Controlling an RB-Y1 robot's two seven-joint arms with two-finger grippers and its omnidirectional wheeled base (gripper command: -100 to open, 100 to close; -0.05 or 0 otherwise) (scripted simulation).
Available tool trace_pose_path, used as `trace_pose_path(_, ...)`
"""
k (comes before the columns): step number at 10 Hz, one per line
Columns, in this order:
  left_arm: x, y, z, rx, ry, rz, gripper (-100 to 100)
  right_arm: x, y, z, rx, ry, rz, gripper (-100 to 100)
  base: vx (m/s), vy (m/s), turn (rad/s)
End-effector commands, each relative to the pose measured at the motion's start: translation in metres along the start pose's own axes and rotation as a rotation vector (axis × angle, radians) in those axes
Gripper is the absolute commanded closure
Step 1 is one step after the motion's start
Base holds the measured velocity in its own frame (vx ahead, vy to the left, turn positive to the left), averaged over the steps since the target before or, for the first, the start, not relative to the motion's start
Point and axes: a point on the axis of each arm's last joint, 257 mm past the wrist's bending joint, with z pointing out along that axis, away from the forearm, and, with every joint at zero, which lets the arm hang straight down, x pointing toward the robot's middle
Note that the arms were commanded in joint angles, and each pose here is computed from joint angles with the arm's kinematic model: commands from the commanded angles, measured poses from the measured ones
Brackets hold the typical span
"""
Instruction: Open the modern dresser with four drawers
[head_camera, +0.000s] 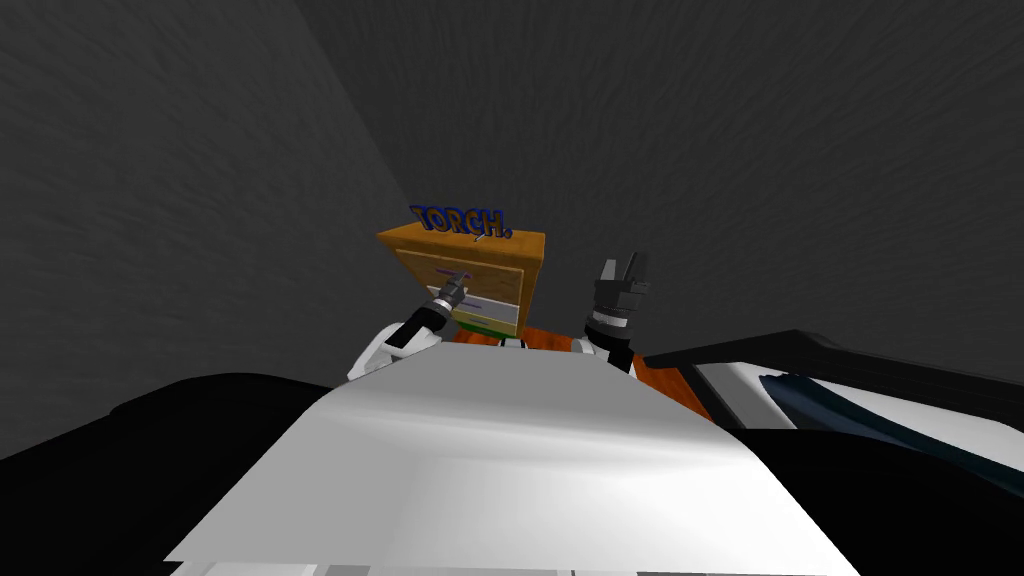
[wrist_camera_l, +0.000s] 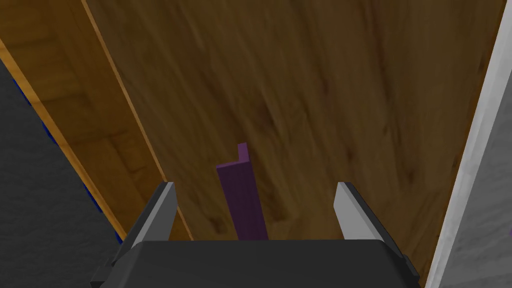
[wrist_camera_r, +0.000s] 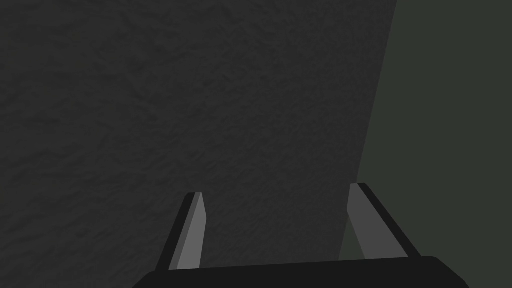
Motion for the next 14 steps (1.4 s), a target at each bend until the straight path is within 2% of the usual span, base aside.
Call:
trace_pose_path(1, -0.001, -0.001, -0.001, -0.004, -0.003, -0.001, -100, 0.0, 0.0, 0.0, 0.0, 0.0, 0.0, 0, 0.098, -0.003, -0.02)
trace_pose_path(2, -0.001, -0.001, 0.0, -0.003, -0.001, -0.001, -100, 0.0, 0.0, 0.0, 0.0, 0.0, 0.0, 0, 0.062, -0.002, -0.005)
trace_pose_path(3, -0.001, -0.001, 0.0, -0.003, -0.002, -0.001, 100, 0.0, 0.0, 0.0, 0.0, 0.0, 0.0, 0, 0.009, 0.0, 0.001)
trace_pose_path(9, 0.006, -0.01, -0.006, 0.012, 0.011, 0.002, 100, 0.0, 0.0, 0.0, 0.0, 0.0, 0.0, 0, -0.147, 0.027, 0.034)
trace_pose_path(11, 0.011, -0.006, -0.01, -0.002, 0.023, 0.0, 100, 0.0, 0.0, 0.0, 0.0, 0.0, 0.0, 0, -0.196, 0.059, 0.034)
trace_pose_path(12, 0.001, -0.021, -0.004, 0.011, 0.019, 0.0, -100, 0.0, 0.0, 0.0, 0.0, 0.0, 0.0, 0, -0.134, 0.021, -0.022)
trace_pose_path(14, -0.002, -0.025, -0.002, 0.01, 0.018, 0.0, -100, 0.0, 0.0, 0.0, 0.0, 0.0, 0.0, 0, 0.002, -0.023, -0.006)
